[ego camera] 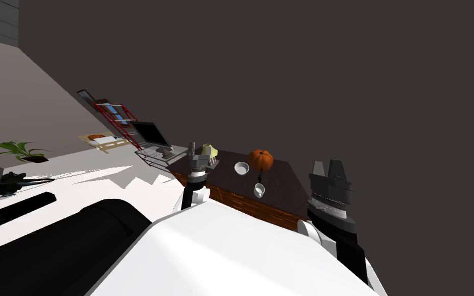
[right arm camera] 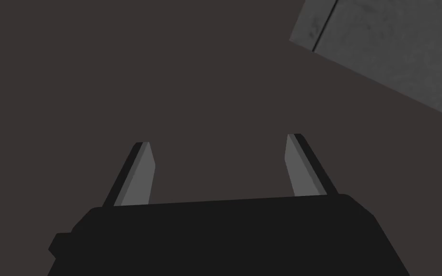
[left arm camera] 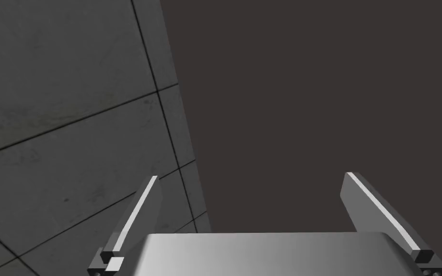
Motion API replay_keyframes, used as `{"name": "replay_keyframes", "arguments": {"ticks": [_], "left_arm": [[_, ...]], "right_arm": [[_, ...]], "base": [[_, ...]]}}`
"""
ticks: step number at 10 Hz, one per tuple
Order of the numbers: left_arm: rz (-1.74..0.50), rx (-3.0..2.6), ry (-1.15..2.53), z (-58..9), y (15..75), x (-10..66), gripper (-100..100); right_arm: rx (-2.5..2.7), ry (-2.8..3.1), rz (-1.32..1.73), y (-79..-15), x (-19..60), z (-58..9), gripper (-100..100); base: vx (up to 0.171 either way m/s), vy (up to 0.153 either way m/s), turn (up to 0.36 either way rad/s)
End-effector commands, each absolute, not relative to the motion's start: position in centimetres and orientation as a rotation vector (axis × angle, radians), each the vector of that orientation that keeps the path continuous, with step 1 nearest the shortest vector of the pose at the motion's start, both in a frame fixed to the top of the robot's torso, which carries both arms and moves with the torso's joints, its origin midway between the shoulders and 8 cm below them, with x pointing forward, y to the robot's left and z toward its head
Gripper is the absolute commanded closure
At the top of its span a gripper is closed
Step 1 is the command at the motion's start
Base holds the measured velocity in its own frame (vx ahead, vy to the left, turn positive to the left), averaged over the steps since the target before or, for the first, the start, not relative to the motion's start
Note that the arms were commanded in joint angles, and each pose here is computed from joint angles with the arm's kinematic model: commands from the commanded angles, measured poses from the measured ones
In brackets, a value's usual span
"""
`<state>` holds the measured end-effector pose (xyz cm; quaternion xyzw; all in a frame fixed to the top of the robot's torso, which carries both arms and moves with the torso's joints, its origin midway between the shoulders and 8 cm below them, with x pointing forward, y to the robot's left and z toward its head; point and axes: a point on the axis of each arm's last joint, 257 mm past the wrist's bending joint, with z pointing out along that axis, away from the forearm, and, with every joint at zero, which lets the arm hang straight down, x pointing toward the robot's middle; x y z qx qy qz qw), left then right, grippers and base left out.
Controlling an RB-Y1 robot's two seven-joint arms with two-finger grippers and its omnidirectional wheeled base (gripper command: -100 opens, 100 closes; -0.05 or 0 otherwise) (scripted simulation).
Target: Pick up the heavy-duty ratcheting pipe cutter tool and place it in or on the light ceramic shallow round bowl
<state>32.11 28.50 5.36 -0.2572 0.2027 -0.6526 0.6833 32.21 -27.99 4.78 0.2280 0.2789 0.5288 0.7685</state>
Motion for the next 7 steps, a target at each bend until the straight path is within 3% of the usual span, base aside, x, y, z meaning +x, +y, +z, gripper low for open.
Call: {"name": "replay_keyframes", "arguments": {"ticks": [1,7], "left_arm": [[-1.463,-0.577,0.455,5.4,28.5,32.1,0],[-1.463,-0.577,0.454,5.4,28.5,32.1,0]], "right_arm": [[0.490,0.651,1.139,-27.7,32.8,3.8,-100],[0.485,0.902,1.067,-27.4,36.0,-2.6,-100]], "base": [[-0.033,0.014,0.074],[-0.081,0.028,0.110]]}}
